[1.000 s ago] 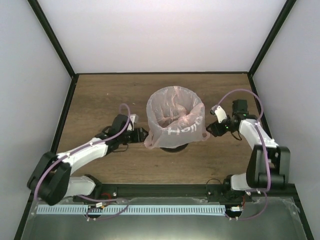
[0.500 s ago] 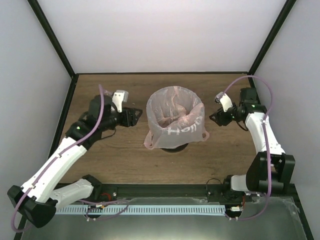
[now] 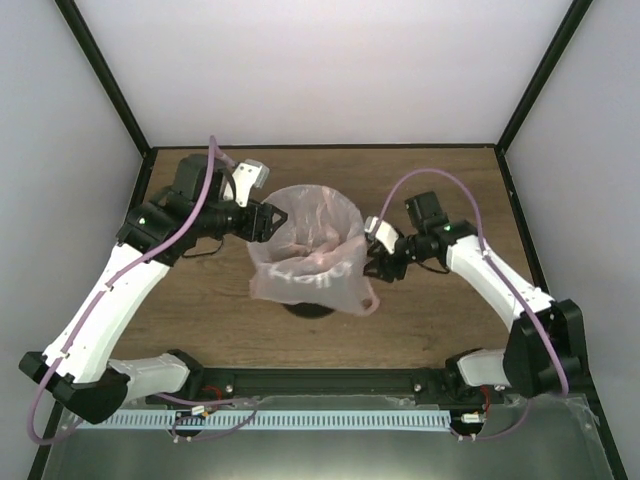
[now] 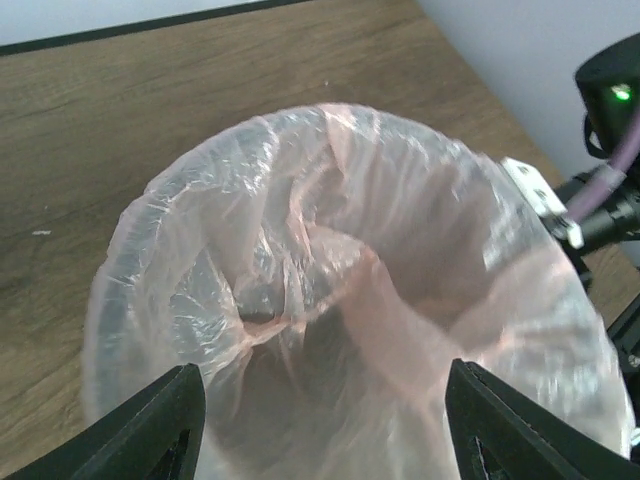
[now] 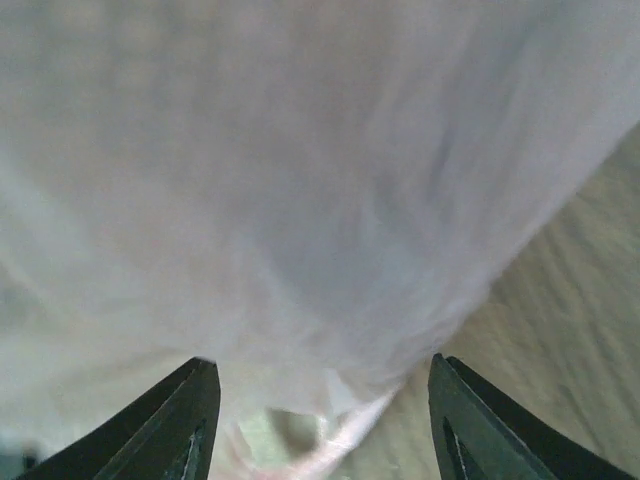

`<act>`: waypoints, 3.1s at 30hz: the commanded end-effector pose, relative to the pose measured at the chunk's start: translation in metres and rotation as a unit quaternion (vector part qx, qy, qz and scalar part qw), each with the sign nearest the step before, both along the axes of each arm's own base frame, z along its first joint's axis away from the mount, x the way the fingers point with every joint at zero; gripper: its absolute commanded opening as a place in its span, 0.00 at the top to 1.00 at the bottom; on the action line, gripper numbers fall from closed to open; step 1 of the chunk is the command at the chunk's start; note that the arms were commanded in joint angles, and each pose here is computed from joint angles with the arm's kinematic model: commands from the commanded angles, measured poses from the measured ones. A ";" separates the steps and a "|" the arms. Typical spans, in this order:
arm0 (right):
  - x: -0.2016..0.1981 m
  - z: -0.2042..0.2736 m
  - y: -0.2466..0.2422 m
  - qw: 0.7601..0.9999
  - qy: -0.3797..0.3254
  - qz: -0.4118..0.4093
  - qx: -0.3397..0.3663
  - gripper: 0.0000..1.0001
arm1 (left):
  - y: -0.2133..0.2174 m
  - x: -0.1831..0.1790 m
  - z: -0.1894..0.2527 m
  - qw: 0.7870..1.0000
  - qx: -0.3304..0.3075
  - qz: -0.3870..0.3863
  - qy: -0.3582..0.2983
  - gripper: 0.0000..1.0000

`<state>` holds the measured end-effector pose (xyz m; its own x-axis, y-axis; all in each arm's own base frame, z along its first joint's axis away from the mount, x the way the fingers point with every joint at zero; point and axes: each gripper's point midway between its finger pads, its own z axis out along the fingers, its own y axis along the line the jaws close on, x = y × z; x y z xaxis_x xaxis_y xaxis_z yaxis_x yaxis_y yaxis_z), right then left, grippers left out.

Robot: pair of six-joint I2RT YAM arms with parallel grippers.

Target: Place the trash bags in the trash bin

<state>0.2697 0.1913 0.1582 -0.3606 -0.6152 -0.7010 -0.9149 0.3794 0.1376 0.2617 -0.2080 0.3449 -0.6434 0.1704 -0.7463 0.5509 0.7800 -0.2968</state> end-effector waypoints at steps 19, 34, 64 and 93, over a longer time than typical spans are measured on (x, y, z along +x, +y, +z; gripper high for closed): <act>0.004 0.027 -0.052 0.979 -0.055 -0.167 0.099 0.30 | -0.023 -0.015 -0.066 0.992 0.068 -0.052 0.092 0.44; 0.029 0.032 -0.080 0.960 -0.110 -0.246 0.078 0.29 | -0.034 -0.010 -0.105 0.981 0.143 -0.058 0.117 0.46; 0.003 0.061 -0.067 0.962 -0.150 -0.194 0.119 0.25 | -0.042 -0.049 -0.231 0.937 0.253 -0.113 0.215 0.41; -0.008 0.051 -0.055 0.973 -0.117 -0.149 0.133 0.25 | -0.047 -0.049 -0.234 0.925 0.285 -0.112 0.226 0.44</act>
